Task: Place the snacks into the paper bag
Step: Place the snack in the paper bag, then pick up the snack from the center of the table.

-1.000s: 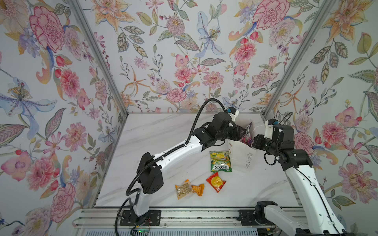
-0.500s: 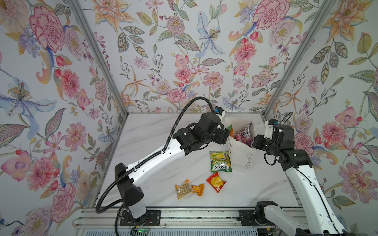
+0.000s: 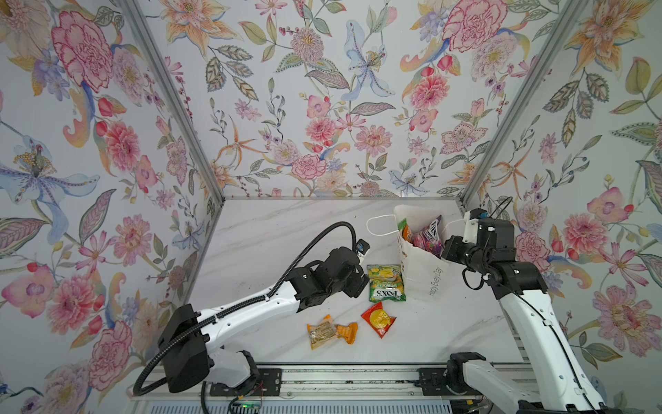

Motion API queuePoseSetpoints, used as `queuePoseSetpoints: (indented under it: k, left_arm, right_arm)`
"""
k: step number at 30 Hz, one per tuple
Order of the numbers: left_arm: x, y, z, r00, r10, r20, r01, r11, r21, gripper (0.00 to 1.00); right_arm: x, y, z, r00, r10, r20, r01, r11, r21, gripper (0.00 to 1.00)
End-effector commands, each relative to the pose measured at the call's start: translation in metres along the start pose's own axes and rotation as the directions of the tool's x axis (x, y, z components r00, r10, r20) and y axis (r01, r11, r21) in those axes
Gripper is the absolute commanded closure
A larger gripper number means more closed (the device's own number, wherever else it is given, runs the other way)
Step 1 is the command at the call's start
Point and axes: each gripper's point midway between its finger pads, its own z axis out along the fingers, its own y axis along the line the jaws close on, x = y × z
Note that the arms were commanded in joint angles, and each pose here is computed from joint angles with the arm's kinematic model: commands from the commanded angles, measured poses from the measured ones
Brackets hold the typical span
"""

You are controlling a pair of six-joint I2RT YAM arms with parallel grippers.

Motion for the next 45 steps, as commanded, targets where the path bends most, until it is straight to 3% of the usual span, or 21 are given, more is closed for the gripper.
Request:
queuePoseSetpoints:
  k: [1, 9, 13, 16, 20, 36, 45]
  left_arm:
    - [-0.014, -0.028, 0.003, 0.979, 0.156, 0.131, -0.166, 0.983, 0.074, 0.26]
    - [0.007, -0.039, 0.034, 0.949, 0.262, 0.174, -0.280, 0.956, 0.090, 0.26]
    - [0.020, -0.055, 0.048, 0.942, 0.281, 0.187, -0.310, 0.938, 0.157, 0.27]
    - [0.041, -0.070, 0.072, 0.942, 0.313, 0.123, -0.333, 0.921, 0.204, 0.28]
    - [0.047, -0.071, 0.093, 0.940, 0.333, 0.068, -0.340, 0.922, 0.184, 0.32]
    - [0.041, -0.077, 0.146, 0.917, 0.397, 0.041, -0.399, 0.907, 0.131, 0.32]
    - [0.077, -0.075, 0.167, 0.897, 0.436, -0.080, -0.420, 0.894, 0.157, 0.35]
  right_arm:
    - [-0.005, 0.004, -0.009, 1.000, -0.010, 0.020, 0.010, 1.000, -0.011, 1.00]
    - [-0.001, 0.003, -0.009, 1.000, -0.009, 0.015, 0.009, 1.000, -0.008, 1.00]
    - [0.001, 0.003, -0.009, 1.000, -0.009, 0.011, 0.009, 1.000, -0.010, 1.00]
    - [0.001, 0.003, -0.009, 1.000, -0.009, 0.011, 0.009, 1.000, -0.011, 1.00]
    - [0.003, 0.002, -0.009, 1.000, -0.011, 0.011, 0.011, 1.000, -0.009, 1.00]
    - [0.008, 0.000, -0.007, 1.000, -0.009, 0.000, 0.009, 1.000, -0.007, 1.00]
    - [0.010, 0.000, -0.006, 1.000, -0.009, -0.007, 0.009, 1.000, -0.005, 1.00]
